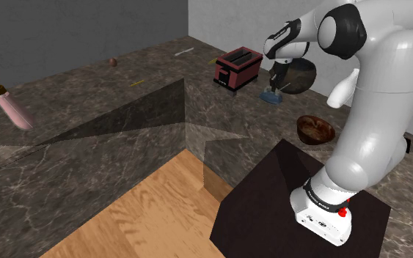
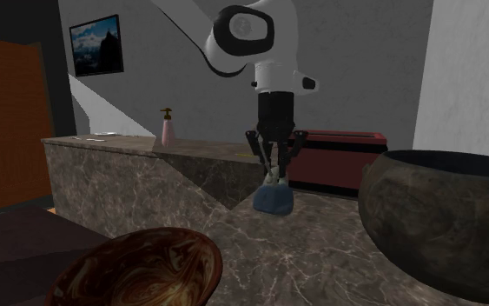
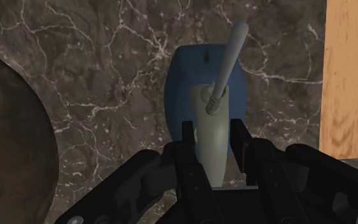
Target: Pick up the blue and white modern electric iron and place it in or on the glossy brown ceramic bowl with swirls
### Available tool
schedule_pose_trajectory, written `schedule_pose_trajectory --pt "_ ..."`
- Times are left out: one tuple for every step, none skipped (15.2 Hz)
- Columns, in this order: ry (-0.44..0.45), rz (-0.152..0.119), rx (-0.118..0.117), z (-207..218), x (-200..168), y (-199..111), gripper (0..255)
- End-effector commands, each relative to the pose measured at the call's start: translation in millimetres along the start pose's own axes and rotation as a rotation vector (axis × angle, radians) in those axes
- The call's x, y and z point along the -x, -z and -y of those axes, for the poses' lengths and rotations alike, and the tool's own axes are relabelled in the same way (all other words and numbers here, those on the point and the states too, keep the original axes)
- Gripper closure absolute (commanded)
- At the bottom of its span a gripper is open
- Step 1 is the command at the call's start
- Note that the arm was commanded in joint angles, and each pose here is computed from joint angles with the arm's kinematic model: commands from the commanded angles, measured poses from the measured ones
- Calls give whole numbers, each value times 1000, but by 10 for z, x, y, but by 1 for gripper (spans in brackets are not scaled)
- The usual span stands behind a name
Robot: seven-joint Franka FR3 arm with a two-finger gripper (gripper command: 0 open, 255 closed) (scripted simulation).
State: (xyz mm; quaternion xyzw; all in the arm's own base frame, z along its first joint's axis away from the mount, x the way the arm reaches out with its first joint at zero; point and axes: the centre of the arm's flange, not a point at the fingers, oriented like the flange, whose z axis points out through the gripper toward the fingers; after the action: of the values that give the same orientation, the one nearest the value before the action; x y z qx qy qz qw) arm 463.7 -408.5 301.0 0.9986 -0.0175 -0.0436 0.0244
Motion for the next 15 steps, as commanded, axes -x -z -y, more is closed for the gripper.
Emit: schedule_pose_trajectory --pt "0 0 0 -2 5 117 255" --pt "0 0 0 -4 10 170 255" --pt "0 0 0 -7 14 222 255" --pt "0 0 0 -10 19 275 255" --pt "0 0 0 -12 24 327 255" --pt "0 0 0 -15 28 380 255" --pt "0 0 0 -18 33 432 255" --pt "0 0 0 -20 37 485 255" --pt "0 0 0 -23 42 537 255" --pt "0 0 0 -26 46 590 255" --pt "0 0 0 -28 51 643 255" --pt "0 0 0 -31 55 695 255" --pt "0 0 0 -34 60 748 255" --pt "0 0 0 -36 65 800 255" --pt "0 0 0 -39 69 853 255"
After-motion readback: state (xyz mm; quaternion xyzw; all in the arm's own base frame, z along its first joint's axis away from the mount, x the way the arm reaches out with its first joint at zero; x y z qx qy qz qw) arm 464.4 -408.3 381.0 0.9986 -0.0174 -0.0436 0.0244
